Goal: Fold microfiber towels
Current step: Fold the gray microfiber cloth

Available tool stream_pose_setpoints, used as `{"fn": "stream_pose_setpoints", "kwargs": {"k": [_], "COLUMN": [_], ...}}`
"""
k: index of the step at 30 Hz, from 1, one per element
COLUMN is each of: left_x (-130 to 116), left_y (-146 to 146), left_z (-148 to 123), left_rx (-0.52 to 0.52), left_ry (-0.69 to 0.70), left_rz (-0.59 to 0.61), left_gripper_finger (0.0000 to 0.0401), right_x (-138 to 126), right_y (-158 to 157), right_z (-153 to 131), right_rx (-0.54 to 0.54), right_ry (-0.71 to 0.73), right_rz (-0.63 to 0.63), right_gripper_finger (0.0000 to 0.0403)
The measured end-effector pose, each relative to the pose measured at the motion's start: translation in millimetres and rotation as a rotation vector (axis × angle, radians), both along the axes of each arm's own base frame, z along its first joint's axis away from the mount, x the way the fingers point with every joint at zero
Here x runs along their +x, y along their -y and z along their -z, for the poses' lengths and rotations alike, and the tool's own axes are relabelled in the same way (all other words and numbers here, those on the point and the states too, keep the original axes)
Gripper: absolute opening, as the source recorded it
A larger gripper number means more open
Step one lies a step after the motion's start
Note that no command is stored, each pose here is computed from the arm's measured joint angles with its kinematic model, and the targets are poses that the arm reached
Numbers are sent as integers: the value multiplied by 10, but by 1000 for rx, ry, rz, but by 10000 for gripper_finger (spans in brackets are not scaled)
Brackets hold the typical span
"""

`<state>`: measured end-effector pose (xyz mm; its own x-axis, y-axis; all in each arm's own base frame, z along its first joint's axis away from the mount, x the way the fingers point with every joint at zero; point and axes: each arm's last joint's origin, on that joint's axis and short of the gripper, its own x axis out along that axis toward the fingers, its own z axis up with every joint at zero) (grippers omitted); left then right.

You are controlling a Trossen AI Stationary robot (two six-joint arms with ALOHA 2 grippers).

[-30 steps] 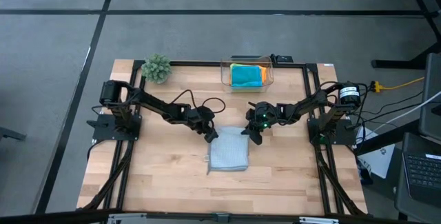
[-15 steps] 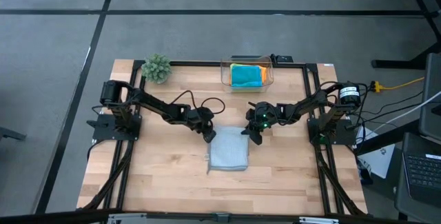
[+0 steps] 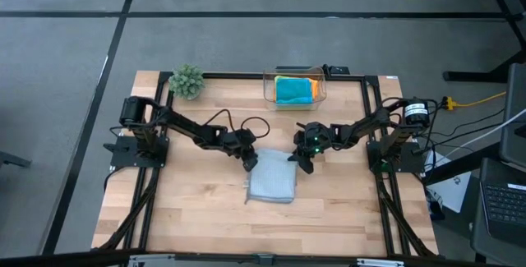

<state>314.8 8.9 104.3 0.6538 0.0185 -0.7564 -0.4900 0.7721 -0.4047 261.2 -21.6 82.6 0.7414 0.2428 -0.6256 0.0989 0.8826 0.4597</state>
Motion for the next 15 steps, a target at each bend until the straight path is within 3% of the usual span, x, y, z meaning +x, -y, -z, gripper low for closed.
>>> {"fn": "stream_pose_setpoints", "kwargs": {"k": [8, 15], "left_x": [-17, 3], "left_y": [59, 76], "left_z": [-84, -138], "left_rx": [174, 242], "left_ry": [7, 17], "left_rz": [37, 59], "left_gripper_finger": [0, 0], "right_x": [16, 34], "right_y": [7, -15], "right_z": [-7, -76], "right_rx": [-53, -77], "right_ry": [29, 80], "right_rz": [-17, -31], "right_gripper_finger": [20, 19]}}
